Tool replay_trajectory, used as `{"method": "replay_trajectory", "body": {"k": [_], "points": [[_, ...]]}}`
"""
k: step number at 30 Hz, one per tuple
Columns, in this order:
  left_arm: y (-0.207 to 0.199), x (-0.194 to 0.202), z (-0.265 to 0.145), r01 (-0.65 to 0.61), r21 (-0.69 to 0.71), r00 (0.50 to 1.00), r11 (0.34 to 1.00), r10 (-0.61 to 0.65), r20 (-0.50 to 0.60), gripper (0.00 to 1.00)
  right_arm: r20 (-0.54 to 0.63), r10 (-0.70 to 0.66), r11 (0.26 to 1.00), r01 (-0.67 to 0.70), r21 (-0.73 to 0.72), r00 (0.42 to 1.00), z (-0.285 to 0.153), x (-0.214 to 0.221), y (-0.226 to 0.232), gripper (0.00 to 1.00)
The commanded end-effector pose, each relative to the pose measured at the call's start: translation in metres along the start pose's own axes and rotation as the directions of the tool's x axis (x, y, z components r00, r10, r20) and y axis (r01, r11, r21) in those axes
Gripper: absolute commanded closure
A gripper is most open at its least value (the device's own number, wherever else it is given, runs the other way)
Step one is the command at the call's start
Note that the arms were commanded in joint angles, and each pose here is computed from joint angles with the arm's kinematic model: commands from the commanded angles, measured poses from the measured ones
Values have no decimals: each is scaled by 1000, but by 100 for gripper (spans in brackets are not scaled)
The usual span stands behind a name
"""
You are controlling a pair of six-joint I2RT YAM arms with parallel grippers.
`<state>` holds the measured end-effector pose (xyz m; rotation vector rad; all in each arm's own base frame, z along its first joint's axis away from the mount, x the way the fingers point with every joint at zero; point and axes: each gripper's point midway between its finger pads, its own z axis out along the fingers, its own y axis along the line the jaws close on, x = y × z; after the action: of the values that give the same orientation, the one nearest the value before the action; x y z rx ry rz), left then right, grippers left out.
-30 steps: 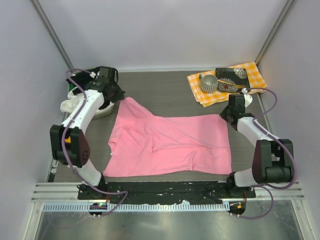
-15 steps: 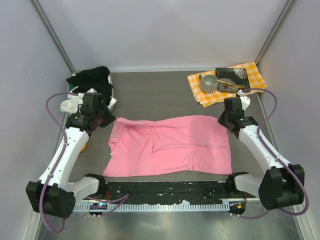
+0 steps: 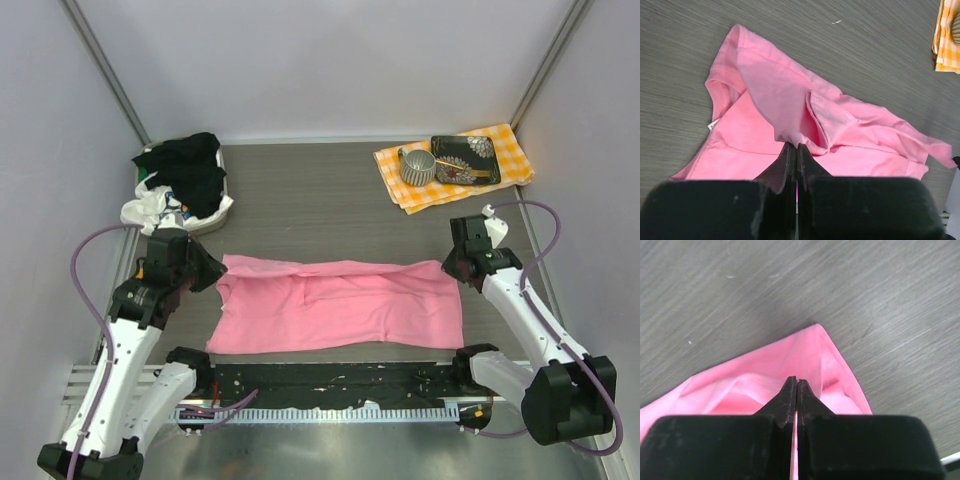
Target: Fold and stack the t-shirts
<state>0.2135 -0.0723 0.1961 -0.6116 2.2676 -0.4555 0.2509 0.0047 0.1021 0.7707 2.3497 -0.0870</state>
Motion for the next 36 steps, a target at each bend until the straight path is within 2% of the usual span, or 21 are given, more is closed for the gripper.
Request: {"method": "replay_trajectory", "body": {"k": [1,15,20,23,24,25,27,30,31,32,33,34,36], "points": [[10,18,-11,3,1,999,1000,-3,-36,100,-35,34,999,-33,28,999,-2,16,-9,99],[32,40,-22,82,-27,996,996,-83,-36,100,-72,91,995,-87,56,993,-38,45,-20,99],[40,48,-25,89,-42,995,995,-91,-42,100,-40,153,988,-153,1,987,-60,49,-26,99],[40,47,-27,95,-43,995,995,-96,-34,100,-2,158,987,-157,17,988,-70,42,-36,99],[39,46,-28,95,-39,995,995,-96,-34,100,4,154,987,-154,38,988,-73,41,-41,95],[39,46,-29,95,-41,995,995,-96,-38,100,17,154,987,-155,48,988,-74,38,-44,81],[37,43,-31,94,-37,995,995,-95,-32,98,47,141,988,-143,56,989,-77,30,-45,73],[32,39,-33,95,-25,995,995,-95,-22,85,46,136,990,-138,42,990,-74,26,-37,36],[30,38,-33,98,-20,995,995,-98,-25,70,48,133,990,-134,36,990,-72,25,-34,15],[27,35,-35,98,-9,995,995,-98,-21,64,51,132,990,-134,35,990,-71,23,-31,8],[24,34,-35,96,-3,995,995,-96,-26,57,62,142,990,-142,8,988,-70,18,-23,7],[22,32,-36,95,1,995,995,-95,-23,47,65,146,989,-146,-2,987,-70,15,-19,6],[15,26,-42,99,22,995,995,-99,-12,36,63,154,988,-152,-39,986,-67,10,-4,6]]}}
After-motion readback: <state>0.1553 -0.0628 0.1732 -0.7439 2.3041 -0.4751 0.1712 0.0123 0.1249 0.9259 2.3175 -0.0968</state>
